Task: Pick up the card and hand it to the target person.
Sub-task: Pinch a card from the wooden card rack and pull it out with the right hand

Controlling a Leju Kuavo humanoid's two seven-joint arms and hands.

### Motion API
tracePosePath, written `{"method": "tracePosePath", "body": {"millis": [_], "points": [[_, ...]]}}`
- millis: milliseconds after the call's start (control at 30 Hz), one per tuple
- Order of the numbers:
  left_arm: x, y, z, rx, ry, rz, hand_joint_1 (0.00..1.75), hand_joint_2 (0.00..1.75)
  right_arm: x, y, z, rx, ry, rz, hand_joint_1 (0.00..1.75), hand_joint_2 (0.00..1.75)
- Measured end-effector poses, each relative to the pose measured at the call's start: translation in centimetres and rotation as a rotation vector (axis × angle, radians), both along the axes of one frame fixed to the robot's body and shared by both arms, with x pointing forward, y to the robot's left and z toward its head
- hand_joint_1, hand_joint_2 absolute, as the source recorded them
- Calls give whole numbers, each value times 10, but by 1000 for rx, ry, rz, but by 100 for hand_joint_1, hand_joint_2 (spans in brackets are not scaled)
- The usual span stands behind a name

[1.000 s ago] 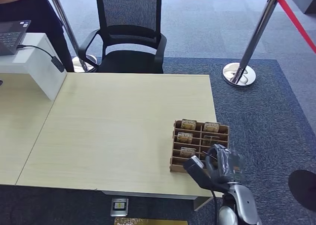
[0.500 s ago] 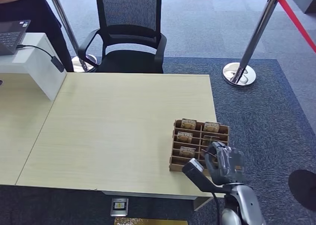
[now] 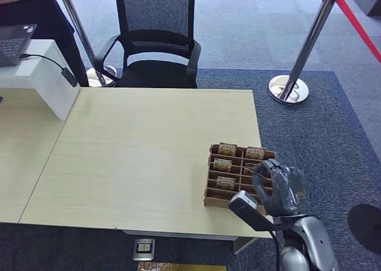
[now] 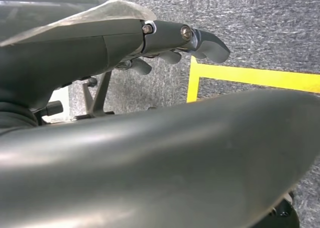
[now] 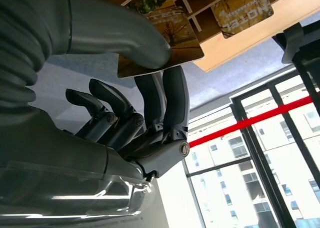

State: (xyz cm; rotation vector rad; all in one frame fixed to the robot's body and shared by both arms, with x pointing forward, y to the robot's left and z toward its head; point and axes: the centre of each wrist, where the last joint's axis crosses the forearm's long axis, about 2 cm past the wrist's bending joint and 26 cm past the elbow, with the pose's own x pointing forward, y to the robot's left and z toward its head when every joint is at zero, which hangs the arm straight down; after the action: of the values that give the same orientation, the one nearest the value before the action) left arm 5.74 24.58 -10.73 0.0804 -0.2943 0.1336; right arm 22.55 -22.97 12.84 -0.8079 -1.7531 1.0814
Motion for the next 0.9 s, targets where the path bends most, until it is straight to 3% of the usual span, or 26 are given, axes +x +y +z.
{"method": "tracePosePath", "body": {"millis": [333,500,733,900], "points": [[0,0,0,-2,-13,3,0,0,9,-17,15,-15,-87,76,175,175],[1,0,0,-6,-15,-14,0,0,33,-18,35,-69,-212,142,175,175],[8,0,1,-10,-29,-51,0,0,106,38,91,-147,-370,241,175,175],[9,0,1,-12,-31,-69,0,0,138,79,131,-161,-437,319,175,175]]}}
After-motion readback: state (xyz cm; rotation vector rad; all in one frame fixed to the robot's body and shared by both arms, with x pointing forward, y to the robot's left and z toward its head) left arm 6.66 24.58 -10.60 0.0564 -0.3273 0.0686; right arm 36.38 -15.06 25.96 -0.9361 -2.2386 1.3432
